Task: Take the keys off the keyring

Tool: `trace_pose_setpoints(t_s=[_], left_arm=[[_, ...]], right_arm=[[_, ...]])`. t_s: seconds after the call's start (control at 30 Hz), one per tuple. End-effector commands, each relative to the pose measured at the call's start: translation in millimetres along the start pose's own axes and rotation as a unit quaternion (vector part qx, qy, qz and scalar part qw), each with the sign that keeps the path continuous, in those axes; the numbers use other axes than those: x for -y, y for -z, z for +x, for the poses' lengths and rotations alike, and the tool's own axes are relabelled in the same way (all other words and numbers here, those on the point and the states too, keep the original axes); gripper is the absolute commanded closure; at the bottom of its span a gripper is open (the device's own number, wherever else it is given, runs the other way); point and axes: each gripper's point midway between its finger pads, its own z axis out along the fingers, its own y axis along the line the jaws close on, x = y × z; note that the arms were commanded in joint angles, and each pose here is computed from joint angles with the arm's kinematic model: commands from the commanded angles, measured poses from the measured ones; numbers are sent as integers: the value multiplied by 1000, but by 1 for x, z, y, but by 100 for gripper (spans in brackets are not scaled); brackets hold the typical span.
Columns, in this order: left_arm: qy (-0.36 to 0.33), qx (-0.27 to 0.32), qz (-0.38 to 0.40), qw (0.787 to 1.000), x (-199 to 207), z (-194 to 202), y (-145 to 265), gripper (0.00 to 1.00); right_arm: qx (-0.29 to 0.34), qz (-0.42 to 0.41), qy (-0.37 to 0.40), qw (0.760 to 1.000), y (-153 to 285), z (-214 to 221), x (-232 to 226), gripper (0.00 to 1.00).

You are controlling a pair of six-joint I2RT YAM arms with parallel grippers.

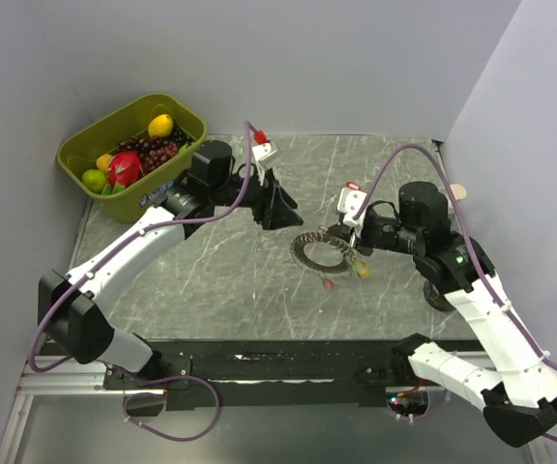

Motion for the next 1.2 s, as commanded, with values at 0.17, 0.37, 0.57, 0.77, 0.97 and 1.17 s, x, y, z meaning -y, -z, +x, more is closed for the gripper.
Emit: trace_pose_setpoints(t_s=[0.17,0.37,0.57,0.77,0.97,1.17], left_arm=[[-11,-10,61,998,21,-5,-22,37],[-11,-21,129,991,44,-5,-19,44],[-32,-39,152,987,59,8,-24,54],[-34,-46,158,986,64,11,-28,65],[-30,-50,154,986,62,14,-30,70],[-30,-51,145,988,58,13,-34,58]], right_arm=[[50,3,47,998,15,-42,3,100],[43,27,47,998,11,-32,9,100],[43,42,42,997,9,-30,14,100],[47,40,42,997,11,-33,13,100],[43,50,42,997,9,-28,17,100],[51,36,42,997,12,-31,8,100]])
